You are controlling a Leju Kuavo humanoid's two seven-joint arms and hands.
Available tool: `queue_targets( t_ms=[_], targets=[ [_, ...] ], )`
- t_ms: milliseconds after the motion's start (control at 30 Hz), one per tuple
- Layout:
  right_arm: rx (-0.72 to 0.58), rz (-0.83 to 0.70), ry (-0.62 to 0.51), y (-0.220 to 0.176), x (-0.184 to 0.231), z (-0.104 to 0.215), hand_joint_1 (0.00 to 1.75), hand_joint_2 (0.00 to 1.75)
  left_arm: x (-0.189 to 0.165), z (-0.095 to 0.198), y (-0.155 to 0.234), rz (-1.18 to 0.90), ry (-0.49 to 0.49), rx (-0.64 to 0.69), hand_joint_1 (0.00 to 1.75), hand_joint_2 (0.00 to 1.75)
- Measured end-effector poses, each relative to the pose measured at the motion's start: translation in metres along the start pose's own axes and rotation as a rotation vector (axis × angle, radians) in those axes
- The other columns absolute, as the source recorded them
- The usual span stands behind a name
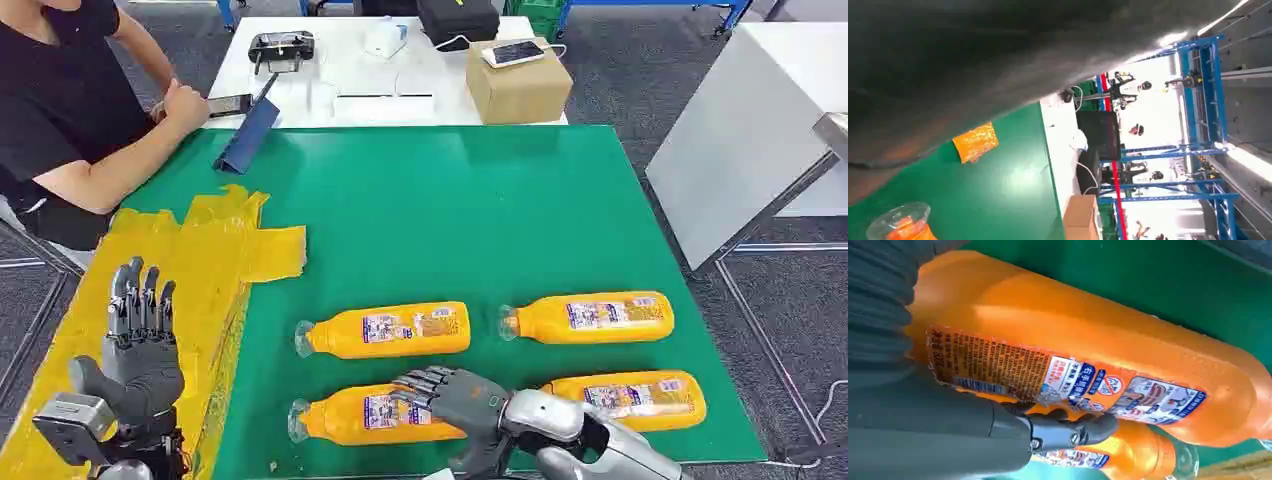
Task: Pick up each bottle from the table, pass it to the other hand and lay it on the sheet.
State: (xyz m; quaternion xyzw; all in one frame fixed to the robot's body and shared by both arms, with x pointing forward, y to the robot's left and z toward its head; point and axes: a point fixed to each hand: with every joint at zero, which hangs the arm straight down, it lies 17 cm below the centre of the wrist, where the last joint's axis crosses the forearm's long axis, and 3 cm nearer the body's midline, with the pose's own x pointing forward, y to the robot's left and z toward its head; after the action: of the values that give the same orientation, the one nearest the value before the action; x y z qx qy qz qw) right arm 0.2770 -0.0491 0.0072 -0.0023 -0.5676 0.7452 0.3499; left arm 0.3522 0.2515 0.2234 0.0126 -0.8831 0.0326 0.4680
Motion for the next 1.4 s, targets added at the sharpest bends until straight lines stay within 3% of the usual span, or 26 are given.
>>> queue_targets(
  t_ms=[200,233,267,433,833,1233,1400],
  targets=[
    [0.032,-0.002,0.003,0.004,-0.006,0.005,0.00,1.75,0.000,-0.001,0.001,0.001,-0.003,0.003,0.00,0.00],
    [0.051,-0.010,0.006,0.006,-0.008,0.007,0.40,1.75,0.001,-0.001,0.001,0.004,-0.004,0.004,0.00,0.00],
    [0.068,-0.014,0.007,0.009,-0.010,0.009,1.75,1.75,0.001,-0.001,0.002,0.007,-0.006,0.006,0.00,0.00],
    [0.153,-0.035,0.016,0.016,-0.022,0.021,1.75,1.75,0.001,-0.004,0.000,0.019,-0.010,0.008,0.00,0.00],
    [0.195,-0.010,0.038,0.021,-0.033,0.026,1.75,1.75,-0.002,-0.006,-0.009,0.045,-0.005,0.006,0.00,0.00],
    [0.213,-0.008,0.057,0.027,-0.039,0.042,1.75,1.75,-0.002,-0.006,-0.009,0.054,-0.003,0.012,0.00,0.00],
    [0.135,-0.032,0.072,0.032,-0.034,0.042,1.75,1.75,-0.004,-0.004,-0.007,0.052,0.005,0.024,0.00,0.00]
  ],
)
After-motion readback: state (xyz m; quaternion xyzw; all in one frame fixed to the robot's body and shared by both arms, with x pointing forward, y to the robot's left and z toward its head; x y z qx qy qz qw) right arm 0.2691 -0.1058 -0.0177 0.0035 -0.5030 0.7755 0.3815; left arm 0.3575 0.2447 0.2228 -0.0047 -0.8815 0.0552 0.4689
